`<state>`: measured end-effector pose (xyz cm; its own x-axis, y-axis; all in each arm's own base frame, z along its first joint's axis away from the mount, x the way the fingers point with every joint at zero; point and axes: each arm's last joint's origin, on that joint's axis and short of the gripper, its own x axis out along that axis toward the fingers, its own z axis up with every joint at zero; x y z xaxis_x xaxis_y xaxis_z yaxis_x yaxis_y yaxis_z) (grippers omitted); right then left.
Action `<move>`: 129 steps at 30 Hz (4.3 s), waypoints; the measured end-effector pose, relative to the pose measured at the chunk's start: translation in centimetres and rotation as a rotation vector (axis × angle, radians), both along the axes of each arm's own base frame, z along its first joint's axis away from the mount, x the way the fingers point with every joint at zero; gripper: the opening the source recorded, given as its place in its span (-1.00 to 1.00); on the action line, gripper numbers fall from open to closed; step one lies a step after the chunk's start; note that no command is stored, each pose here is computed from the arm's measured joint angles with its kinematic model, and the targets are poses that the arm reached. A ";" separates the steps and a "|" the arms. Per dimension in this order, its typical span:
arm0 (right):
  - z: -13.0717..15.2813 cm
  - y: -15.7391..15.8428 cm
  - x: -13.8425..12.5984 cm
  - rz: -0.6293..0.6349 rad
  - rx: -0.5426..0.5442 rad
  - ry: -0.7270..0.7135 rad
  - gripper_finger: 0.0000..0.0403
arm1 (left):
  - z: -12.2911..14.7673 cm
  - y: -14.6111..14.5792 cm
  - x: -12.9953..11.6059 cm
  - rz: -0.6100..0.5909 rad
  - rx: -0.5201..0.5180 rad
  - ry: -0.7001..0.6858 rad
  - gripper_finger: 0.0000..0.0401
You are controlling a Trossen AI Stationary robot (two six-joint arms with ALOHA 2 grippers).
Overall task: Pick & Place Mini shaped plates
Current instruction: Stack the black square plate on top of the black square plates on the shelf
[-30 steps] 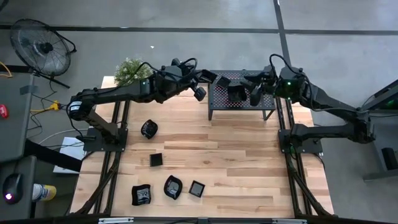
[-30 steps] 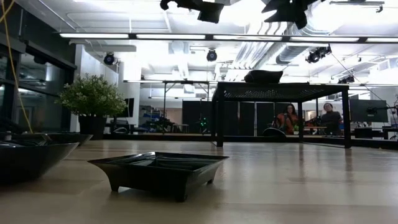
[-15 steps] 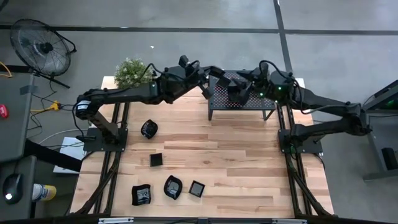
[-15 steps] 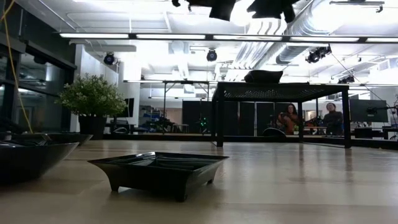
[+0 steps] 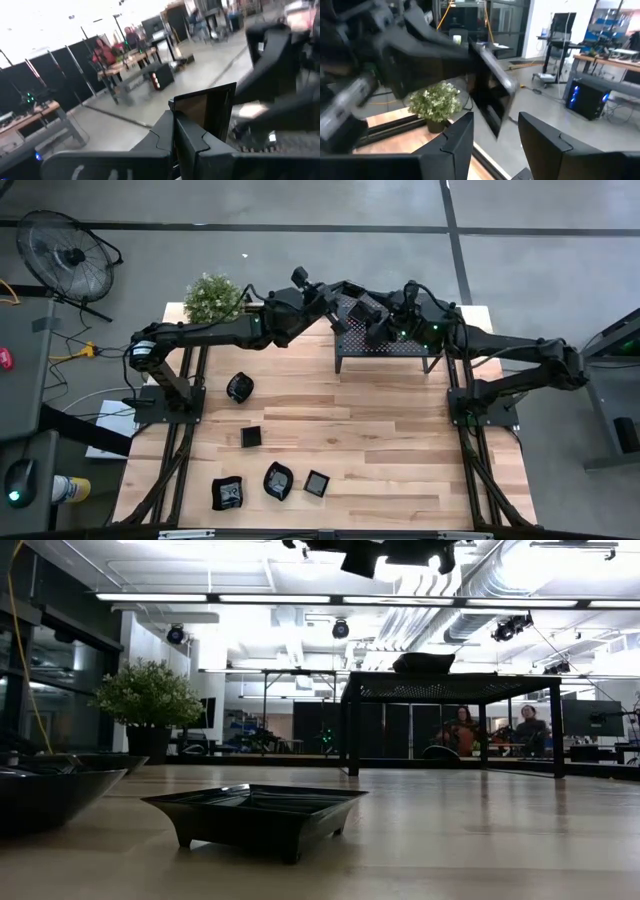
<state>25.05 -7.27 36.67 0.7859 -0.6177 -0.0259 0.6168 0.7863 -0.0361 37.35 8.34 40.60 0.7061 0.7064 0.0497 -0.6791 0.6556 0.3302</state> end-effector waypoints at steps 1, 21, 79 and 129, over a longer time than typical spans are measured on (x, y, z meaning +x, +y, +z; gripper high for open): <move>0.0 0.1 0.1 -0.010 -0.007 0.001 -0.28 | -0.1 0.0 0.0 0.002 0.002 0.012 -1.00; 0.1 0.0 0.0 -0.069 -0.019 0.002 -0.61 | -0.2 0.0 0.5 -0.027 0.026 -0.020 -1.00; -0.2 0.0 0.0 -0.053 0.045 -0.016 -1.00 | -0.7 -0.1 0.6 -0.096 0.014 0.057 -0.87; -1.4 -5.5 -3.5 -0.095 0.474 -0.039 -1.00 | 1.6 1.5 -4.5 0.046 -0.057 0.144 -0.13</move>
<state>21.55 -12.81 35.24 0.7324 -0.6143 -0.2937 0.6807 0.6506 0.3366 32.82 9.89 42.24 0.6700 0.7368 -0.0908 -0.6570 0.6455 0.3896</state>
